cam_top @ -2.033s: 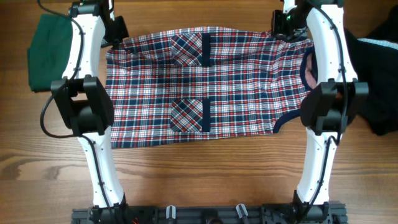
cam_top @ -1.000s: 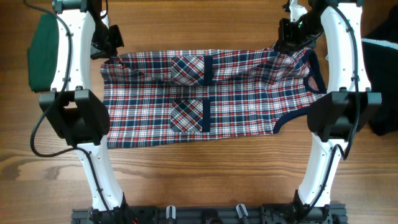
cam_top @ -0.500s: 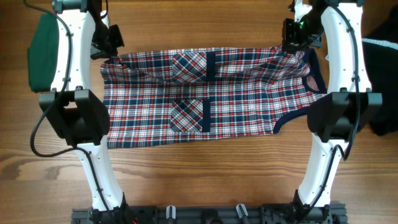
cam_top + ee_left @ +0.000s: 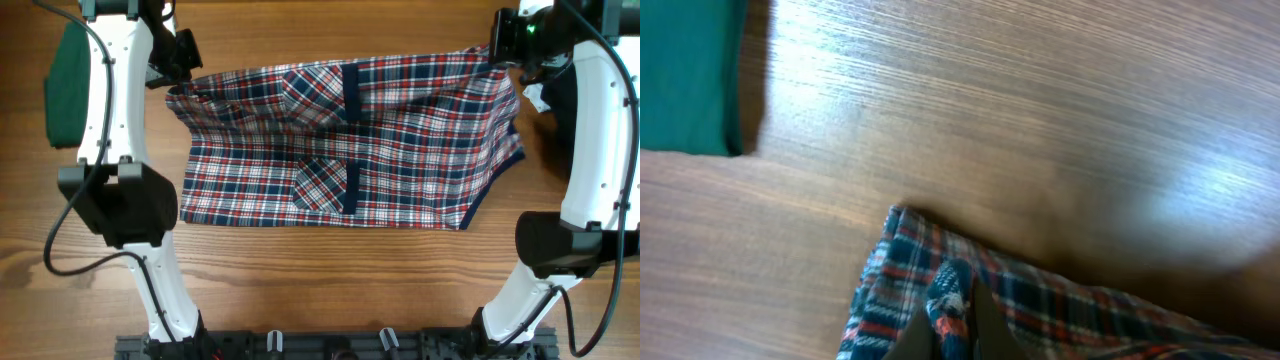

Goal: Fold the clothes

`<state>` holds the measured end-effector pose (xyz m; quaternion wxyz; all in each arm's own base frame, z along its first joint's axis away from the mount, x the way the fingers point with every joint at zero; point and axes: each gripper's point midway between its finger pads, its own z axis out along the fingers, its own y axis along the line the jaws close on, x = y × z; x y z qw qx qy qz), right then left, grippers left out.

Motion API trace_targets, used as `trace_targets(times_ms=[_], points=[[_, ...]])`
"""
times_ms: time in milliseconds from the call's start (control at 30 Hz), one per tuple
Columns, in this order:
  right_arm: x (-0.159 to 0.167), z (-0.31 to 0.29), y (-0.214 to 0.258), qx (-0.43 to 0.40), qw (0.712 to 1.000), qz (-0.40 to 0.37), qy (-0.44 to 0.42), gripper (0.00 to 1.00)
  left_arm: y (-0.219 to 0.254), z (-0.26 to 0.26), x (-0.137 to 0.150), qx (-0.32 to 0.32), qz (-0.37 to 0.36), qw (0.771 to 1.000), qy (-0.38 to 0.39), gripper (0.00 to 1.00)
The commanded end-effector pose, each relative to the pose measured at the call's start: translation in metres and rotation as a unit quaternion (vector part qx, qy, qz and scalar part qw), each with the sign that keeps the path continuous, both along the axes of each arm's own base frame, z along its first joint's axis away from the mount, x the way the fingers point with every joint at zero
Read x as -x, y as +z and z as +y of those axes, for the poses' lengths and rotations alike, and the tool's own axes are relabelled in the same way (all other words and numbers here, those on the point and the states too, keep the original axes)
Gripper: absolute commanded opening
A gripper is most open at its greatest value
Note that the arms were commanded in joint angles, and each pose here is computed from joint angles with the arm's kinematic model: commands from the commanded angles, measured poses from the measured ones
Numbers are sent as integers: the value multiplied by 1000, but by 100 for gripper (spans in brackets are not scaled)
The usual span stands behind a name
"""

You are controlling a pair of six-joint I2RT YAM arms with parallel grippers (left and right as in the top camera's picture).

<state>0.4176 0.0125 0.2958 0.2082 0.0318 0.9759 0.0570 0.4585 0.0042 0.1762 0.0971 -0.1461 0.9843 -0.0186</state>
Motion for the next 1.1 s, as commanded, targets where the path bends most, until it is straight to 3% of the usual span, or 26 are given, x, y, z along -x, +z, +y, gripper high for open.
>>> trace_targets(times_ms=[0,400,633,900,1067], points=[[-2,-11,-28,18,999,38,-17,4,14,8,3,-29,-13,999,9,4],[-10,-9,-39,11,999,35,-16,4,23,21,0,-42,-34,998,30,4],[1,-4,-4,-1,1000,-13,-14,4,73,21,1,-41,-108,993,33,4],[42,-3,61,-4,996,-92,-19,4,148,25,32,-53,-194,979,41,4],[92,-3,93,-5,992,-119,-27,4,187,29,67,-66,-230,970,50,4]])
